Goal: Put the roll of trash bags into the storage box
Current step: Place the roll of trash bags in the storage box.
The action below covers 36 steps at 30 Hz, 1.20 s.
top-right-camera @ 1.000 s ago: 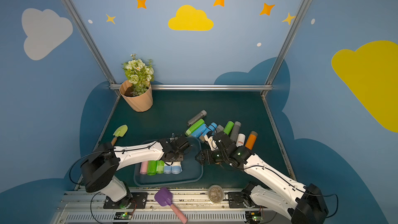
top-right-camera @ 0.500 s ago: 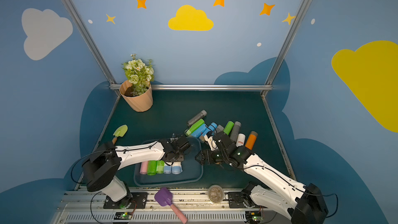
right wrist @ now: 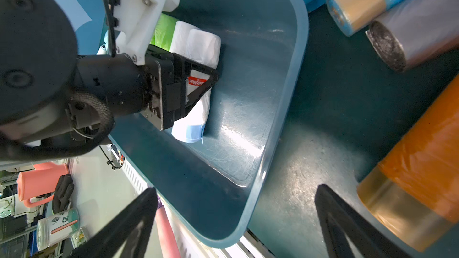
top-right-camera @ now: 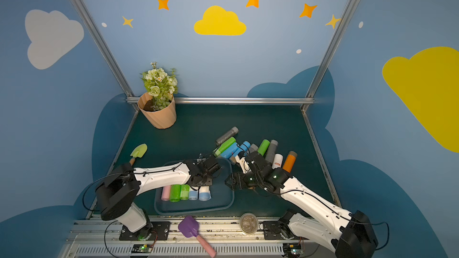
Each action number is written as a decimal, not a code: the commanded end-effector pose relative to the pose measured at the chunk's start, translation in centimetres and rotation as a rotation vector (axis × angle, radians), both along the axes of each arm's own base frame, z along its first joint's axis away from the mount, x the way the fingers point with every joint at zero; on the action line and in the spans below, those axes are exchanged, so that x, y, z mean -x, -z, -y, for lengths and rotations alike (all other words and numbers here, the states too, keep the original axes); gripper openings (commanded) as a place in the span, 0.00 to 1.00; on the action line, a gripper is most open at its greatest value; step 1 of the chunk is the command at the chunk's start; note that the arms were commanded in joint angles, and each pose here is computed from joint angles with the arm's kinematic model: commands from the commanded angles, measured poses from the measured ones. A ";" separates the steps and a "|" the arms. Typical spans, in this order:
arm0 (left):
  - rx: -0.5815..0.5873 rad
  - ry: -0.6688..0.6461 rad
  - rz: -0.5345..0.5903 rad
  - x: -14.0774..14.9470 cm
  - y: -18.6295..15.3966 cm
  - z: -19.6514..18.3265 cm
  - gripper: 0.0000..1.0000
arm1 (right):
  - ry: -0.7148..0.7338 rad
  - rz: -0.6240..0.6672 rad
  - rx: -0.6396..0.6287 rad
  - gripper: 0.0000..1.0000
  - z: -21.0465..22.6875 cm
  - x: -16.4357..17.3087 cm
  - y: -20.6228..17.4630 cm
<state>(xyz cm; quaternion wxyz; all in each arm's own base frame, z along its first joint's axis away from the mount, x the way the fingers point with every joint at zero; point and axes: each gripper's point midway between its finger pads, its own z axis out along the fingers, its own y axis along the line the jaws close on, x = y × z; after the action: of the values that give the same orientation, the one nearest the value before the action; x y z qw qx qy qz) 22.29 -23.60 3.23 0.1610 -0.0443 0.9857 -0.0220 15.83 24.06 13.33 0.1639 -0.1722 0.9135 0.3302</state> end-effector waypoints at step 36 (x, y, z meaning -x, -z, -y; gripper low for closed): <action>0.130 0.111 0.172 -1.9 -9.2 1.2 0.53 | 0.026 0.044 -0.022 0.97 0.5 -1.3 -1.3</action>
<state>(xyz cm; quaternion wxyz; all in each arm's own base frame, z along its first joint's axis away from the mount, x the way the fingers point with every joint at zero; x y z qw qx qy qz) 23.04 -23.60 8.73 0.2094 -0.0263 0.9761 -0.0509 16.01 23.41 12.30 0.1602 -0.1616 0.9183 0.3239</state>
